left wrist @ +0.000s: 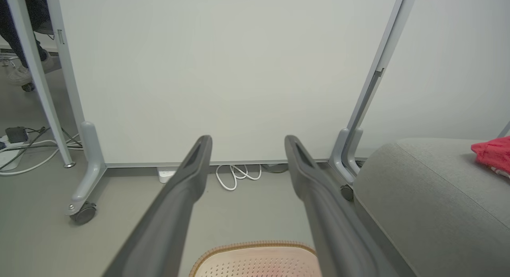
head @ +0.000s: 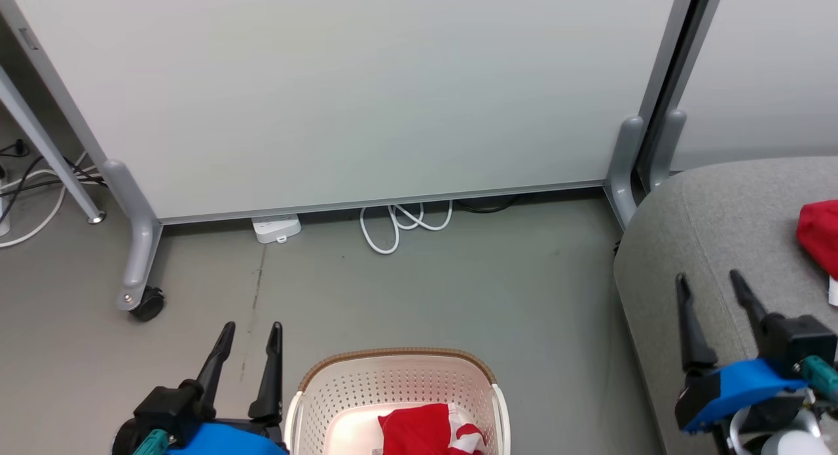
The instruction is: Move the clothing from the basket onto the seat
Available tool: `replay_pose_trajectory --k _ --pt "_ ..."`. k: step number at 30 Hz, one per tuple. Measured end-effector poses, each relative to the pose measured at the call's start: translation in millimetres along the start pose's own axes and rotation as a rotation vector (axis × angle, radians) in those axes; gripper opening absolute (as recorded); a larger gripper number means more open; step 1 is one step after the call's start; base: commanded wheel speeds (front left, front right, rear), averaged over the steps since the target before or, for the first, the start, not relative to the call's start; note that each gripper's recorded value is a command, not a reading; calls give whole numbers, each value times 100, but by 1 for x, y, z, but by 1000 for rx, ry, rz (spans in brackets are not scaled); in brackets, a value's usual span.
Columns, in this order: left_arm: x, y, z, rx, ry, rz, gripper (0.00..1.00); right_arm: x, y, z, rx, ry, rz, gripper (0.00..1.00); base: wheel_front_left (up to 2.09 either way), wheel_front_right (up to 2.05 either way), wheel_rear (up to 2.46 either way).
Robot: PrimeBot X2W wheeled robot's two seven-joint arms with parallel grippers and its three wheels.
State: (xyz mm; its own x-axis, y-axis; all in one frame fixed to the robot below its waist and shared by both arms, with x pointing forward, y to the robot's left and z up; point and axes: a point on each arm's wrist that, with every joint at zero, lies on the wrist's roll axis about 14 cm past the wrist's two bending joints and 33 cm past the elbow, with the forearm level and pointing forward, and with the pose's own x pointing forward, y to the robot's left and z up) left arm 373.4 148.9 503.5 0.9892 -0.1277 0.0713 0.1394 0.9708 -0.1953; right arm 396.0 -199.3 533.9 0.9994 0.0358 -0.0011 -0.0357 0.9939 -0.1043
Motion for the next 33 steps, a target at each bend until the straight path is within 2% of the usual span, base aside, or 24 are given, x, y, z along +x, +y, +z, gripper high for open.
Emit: replay_pose_trajectory --k 5,10,25,33 --pt "-10 20 3 7 -10 63 100 -13 21 -1 17 9 48 100 0 0 0" --pt "-11 24 2 12 -7 77 100 -20 27 1 19 6 60 100 0 0 0" --pt "-9 18 -15 11 46 52 100 -26 23 -3 47 23 46 100 0 0 0" --pt "16 3 -46 10 133 -5 100 -5 18 1 46 1 32 100 0 0 0"
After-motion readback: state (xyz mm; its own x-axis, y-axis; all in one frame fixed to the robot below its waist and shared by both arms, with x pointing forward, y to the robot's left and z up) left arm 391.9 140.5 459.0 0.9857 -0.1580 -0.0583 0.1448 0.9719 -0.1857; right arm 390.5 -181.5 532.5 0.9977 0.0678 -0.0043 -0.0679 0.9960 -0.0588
